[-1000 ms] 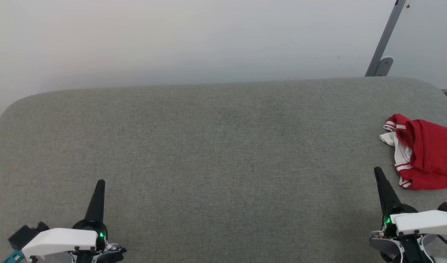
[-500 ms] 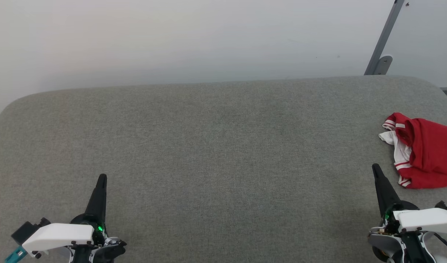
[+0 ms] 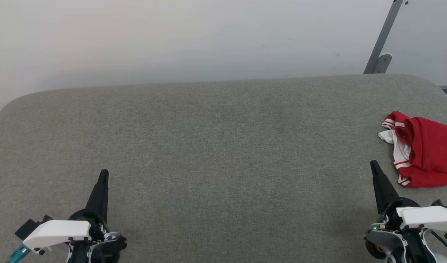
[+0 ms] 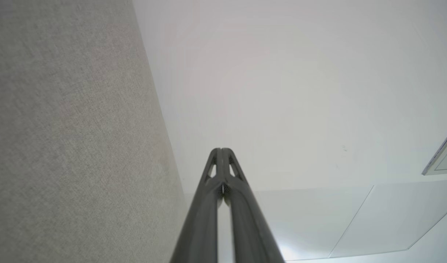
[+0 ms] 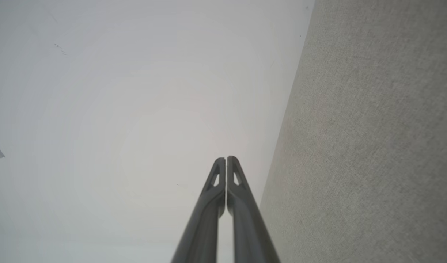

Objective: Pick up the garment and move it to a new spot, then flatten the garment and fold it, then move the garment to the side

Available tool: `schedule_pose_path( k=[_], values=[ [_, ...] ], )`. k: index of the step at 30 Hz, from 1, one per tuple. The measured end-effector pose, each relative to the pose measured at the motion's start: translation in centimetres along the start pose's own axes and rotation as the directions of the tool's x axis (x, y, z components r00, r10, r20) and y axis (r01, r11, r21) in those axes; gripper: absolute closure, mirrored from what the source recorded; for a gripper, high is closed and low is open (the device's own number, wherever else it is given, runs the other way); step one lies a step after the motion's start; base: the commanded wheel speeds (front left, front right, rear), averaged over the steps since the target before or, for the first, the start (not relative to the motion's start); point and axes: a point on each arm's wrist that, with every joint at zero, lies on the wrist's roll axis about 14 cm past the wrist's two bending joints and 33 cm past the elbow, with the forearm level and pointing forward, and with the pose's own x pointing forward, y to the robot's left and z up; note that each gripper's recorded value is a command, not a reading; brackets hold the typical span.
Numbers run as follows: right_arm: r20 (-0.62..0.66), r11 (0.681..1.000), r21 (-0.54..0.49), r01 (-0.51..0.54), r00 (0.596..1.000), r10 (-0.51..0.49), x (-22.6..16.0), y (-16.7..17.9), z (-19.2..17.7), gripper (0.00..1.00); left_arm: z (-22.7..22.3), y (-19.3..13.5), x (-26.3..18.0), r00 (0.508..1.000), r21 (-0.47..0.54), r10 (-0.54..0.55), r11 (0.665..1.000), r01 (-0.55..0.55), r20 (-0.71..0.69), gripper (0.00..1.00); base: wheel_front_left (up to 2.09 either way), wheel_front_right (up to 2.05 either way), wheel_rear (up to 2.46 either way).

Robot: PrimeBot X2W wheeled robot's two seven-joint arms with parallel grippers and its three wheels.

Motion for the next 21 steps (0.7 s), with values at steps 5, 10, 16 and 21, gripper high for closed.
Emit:
schedule_pose_path(
  k=[5, 10, 16, 21],
  values=[
    [-0.001, 0.999, 0.032, -0.005, 1.000, 0.005, 0.11, 0.11, -0.06, 1.00, -0.13, -0.05, 0.15, 1.000, -0.037, -0.003, 0.999, 0.003, -0.006, 1.00, 0.00, 0.00, 0.00],
    [-0.001, 0.999, 0.041, -0.010, 1.000, 0.010, 0.22, 0.29, -0.06, 1.00, -0.13, -0.13, 0.23, 1.000, -0.043, -0.006, 0.999, 0.005, -0.005, 1.00, 0.00, 0.00, 0.00],
    [-0.001, 0.999, 0.041, -0.010, 1.000, 0.010, 0.22, 0.29, -0.07, 1.00, -0.13, -0.12, 0.23, 1.000, -0.044, -0.005, 0.999, 0.005, -0.005, 1.00, 0.00, 0.00, 0.00],
    [-0.001, 0.999, 0.041, -0.010, 1.000, 0.010, 0.22, 0.29, -0.08, 1.00, -0.13, -0.12, 0.23, 1.000, -0.044, -0.005, 0.999, 0.005, -0.005, 1.00, 0.00, 0.00, 0.00]
  ],
)
